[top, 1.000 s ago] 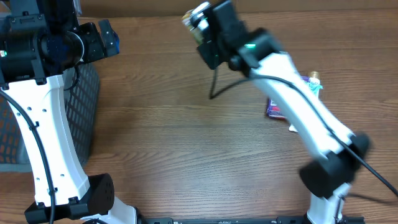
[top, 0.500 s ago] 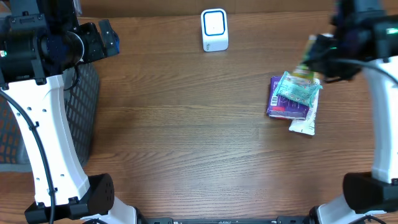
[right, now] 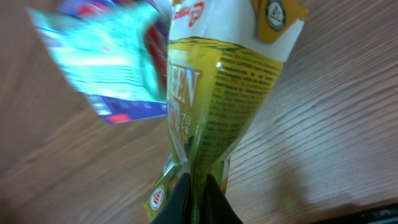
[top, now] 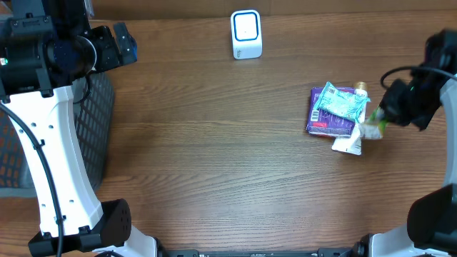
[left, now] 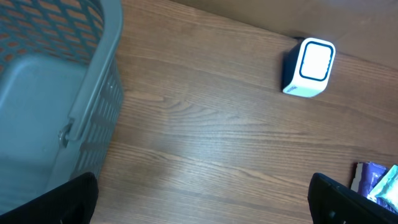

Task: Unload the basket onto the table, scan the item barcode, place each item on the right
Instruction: 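Carry the Pokka pouch right and set it on the table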

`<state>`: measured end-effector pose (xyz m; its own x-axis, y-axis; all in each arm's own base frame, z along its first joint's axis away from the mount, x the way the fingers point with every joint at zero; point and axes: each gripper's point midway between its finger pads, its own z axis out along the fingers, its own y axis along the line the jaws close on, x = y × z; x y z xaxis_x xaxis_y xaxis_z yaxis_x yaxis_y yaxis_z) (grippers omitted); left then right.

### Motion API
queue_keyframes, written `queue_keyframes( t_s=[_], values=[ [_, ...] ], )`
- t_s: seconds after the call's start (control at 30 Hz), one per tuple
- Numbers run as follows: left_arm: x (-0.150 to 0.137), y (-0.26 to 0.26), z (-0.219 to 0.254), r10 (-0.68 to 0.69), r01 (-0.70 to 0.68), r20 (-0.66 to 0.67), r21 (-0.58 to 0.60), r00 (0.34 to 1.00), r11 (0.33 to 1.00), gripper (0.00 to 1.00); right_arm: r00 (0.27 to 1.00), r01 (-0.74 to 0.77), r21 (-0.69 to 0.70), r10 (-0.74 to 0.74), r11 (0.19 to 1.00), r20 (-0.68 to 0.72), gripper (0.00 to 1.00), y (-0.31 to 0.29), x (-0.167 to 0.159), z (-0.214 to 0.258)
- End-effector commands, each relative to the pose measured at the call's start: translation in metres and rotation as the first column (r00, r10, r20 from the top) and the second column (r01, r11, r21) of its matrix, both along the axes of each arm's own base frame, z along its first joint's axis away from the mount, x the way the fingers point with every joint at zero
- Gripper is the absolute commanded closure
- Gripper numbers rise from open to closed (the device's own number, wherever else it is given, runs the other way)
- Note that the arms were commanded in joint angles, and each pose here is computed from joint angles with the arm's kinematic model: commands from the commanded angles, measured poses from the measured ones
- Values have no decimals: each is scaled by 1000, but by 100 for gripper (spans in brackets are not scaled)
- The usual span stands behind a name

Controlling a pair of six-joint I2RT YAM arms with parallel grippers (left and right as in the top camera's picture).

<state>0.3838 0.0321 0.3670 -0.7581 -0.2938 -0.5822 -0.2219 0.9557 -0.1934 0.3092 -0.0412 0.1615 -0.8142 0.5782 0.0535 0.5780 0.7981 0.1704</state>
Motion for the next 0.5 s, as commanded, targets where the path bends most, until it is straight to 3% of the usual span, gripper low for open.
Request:
queue_keyframes(
  t_s=[0.0, 0.23, 0.3, 0.33, 0.47],
  values=[
    [3, 2, 3, -12, 12, 13, 11, 1000, 1000, 1, 1000, -15, 59, 14, 998, 12, 96, 13, -11, -12],
    [3, 2, 3, -12, 12, 13, 11, 1000, 1000, 0, 999, 12, 112, -15, 994, 30, 93, 22, -8, -59],
    [3, 2, 3, -12, 12, 13, 11, 1000, 1000, 0, 998, 9, 107, -15, 994, 55, 64, 21, -3, -65],
    [3, 2, 3, -12, 12, 13, 11, 1000, 1000, 0, 998, 8, 105, -14, 994, 62, 56, 20, -1, -65],
    [3, 2, 3, -12, 12, 13, 11, 1000, 1000, 0, 995, 2, 96, -12, 995, 102, 43, 18, 9, -58]
  ],
)
